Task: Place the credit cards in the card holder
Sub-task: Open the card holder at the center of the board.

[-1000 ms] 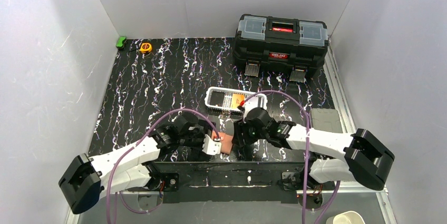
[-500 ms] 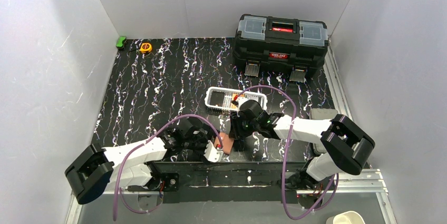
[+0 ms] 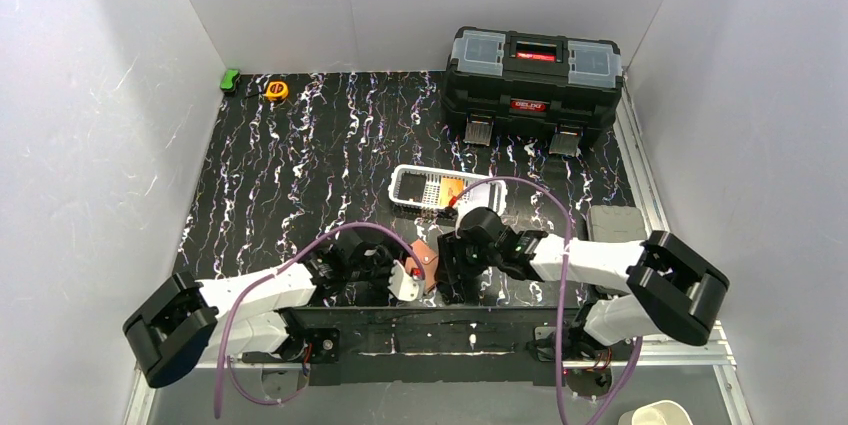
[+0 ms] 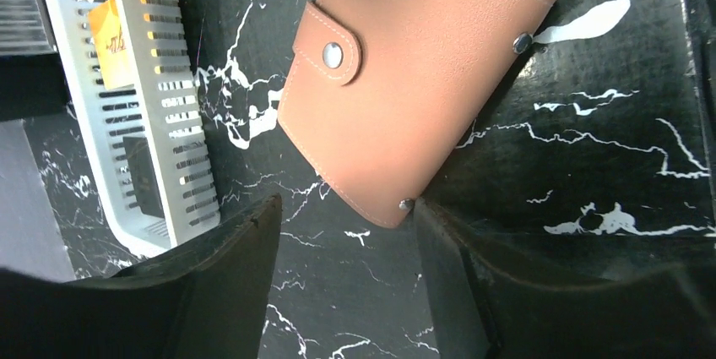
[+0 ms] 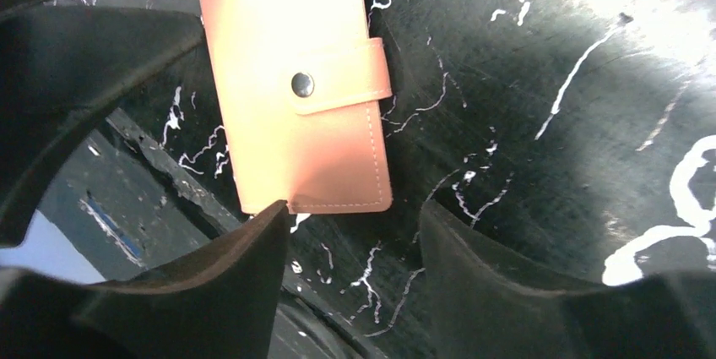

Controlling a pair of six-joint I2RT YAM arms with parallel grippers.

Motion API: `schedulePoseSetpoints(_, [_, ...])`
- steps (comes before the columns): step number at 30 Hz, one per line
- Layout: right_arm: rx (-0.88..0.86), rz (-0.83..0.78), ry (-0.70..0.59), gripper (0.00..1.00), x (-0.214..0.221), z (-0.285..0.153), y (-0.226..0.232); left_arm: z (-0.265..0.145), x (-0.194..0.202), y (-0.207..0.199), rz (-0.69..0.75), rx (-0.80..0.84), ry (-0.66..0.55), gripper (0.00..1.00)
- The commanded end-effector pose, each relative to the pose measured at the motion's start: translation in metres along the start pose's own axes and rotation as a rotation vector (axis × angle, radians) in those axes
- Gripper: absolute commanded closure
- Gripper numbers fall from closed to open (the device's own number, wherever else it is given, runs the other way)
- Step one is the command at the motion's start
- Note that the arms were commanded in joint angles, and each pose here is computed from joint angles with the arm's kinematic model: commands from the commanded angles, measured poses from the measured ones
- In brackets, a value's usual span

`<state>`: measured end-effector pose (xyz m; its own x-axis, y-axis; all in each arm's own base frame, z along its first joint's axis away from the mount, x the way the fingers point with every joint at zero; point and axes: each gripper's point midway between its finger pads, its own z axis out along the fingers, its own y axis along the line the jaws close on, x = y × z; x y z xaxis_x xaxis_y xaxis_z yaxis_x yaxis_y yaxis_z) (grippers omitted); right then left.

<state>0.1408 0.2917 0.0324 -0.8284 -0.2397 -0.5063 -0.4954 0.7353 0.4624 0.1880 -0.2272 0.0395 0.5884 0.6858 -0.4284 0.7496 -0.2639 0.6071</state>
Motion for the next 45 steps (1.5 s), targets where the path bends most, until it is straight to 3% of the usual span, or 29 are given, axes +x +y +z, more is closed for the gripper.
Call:
schedulePoseSetpoints(1, [0.079, -0.029, -0.101, 0.27, -0.027, -0.018, -0.004, -0.017, -0.010, 0.013, -0.107, -0.030, -0.005, 0.44])
schedulePoseSetpoints(5, [0.133, -0.094, -0.132, 0.15, -0.049, -0.021, -0.005, -0.041, -0.021, 0.018, -0.241, -0.048, -0.016, 0.40])
schedulePoseSetpoints(10, [0.155, -0.171, -0.085, 0.14, -0.059, -0.008, 0.003, -0.069, -0.022, 0.020, -0.462, -0.057, 0.020, 0.24])
schedulePoseSetpoints(17, [0.214, -0.253, -0.032, 0.20, -0.058, 0.008, 0.013, -0.106, -0.003, 0.032, -0.860, -0.064, 0.097, 0.15])
schedulePoseSetpoints(24, [0.309, -0.349, 0.020, 0.29, -0.049, 0.024, 0.013, -0.115, 0.002, 0.025, -1.030, -0.015, 0.174, 0.13])
schedulePoseSetpoints(39, [0.490, -0.453, 0.031, 0.41, -0.044, 0.038, 0.001, -0.129, 0.002, 0.023, -1.054, 0.031, 0.230, 0.12])
schedulePoseSetpoints(45, [0.467, -0.471, 0.032, 0.47, -0.041, 0.043, 0.007, -0.124, 0.001, 0.019, -1.073, 0.081, 0.232, 0.13])
